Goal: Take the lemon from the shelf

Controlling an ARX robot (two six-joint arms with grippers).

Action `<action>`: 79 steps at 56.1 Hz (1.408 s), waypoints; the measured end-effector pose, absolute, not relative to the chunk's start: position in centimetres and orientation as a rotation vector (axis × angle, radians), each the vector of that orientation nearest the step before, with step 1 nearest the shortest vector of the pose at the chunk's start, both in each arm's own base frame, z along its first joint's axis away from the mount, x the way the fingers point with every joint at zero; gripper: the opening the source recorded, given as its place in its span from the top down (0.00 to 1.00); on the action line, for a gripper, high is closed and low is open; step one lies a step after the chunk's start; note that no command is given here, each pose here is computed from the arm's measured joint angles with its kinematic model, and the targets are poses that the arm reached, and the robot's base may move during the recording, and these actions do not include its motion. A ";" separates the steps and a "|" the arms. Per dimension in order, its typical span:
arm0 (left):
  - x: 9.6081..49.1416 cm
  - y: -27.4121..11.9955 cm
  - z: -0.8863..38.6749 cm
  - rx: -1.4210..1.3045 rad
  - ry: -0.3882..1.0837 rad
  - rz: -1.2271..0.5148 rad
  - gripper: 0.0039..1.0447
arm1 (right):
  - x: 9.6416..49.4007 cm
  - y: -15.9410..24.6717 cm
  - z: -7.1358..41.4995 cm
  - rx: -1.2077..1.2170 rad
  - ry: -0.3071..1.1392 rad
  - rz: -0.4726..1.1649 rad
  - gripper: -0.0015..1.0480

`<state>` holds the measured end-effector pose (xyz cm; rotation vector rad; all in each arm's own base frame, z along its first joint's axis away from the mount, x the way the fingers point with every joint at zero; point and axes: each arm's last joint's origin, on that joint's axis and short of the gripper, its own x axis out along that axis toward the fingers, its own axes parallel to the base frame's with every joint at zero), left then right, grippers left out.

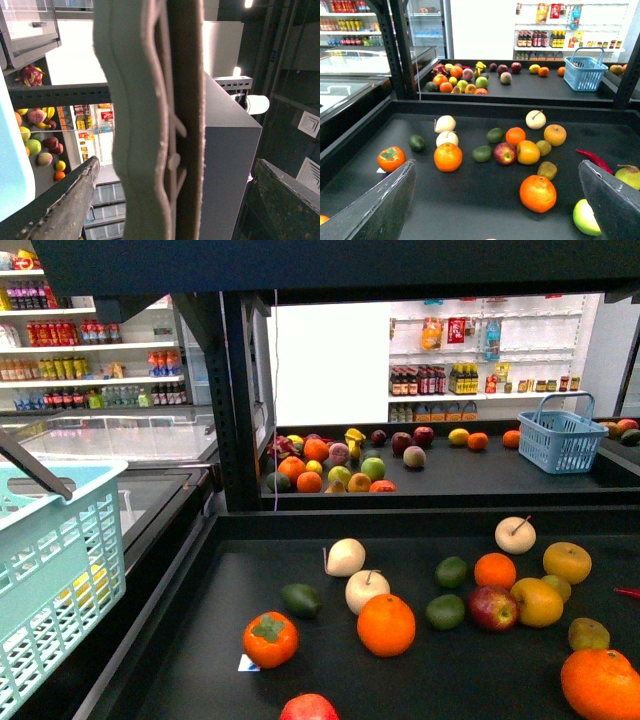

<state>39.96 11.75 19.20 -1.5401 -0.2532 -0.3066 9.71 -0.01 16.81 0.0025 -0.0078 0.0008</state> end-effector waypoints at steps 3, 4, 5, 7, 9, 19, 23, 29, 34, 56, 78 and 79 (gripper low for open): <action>39.9 11.8 19.2 -1.539 -0.253 -0.306 0.07 | 9.7 0.0 16.8 0.002 -0.008 0.001 0.07; 39.9 11.9 19.2 -1.538 -0.253 -0.305 0.07 | 9.7 0.0 16.8 0.002 -0.008 0.001 0.07; 39.9 11.9 19.2 -1.535 -0.253 -0.305 0.07 | 9.7 0.0 16.8 0.002 -0.008 0.001 0.07; 39.8 12.0 19.1 -1.527 -0.245 -0.307 0.08 | 9.7 0.0 16.8 0.002 -0.008 0.001 0.07; 39.2 12.4 19.3 -1.492 -0.230 -0.308 0.08 | 9.7 0.0 16.8 0.002 -0.008 0.001 0.07; 34.8 14.9 22.0 -1.303 -0.237 -0.233 0.08 | 9.7 0.0 16.8 0.002 -0.009 -0.002 0.07; 34.5 14.9 22.8 -1.258 -0.237 -0.208 0.08 | 9.7 0.0 16.8 0.002 -0.009 0.002 0.07; 34.5 14.5 22.4 -1.248 -0.159 -0.182 0.08 | 9.7 0.0 16.8 0.002 -0.009 0.001 0.07; 34.4 13.9 22.9 -1.213 -0.112 -0.163 0.08 | 9.7 0.0 16.8 0.002 -0.009 0.001 0.07; 33.2 12.8 24.2 -1.065 0.065 -0.063 0.08 | 9.7 0.0 16.8 0.002 -0.009 0.001 0.07; 21.4 4.2 29.4 -0.374 0.228 -0.032 0.08 | 9.7 0.0 16.8 0.002 -0.009 0.001 0.07; 20.8 3.5 29.4 -0.362 0.232 -0.044 0.08 | 9.7 0.0 16.8 0.002 -0.009 0.001 0.07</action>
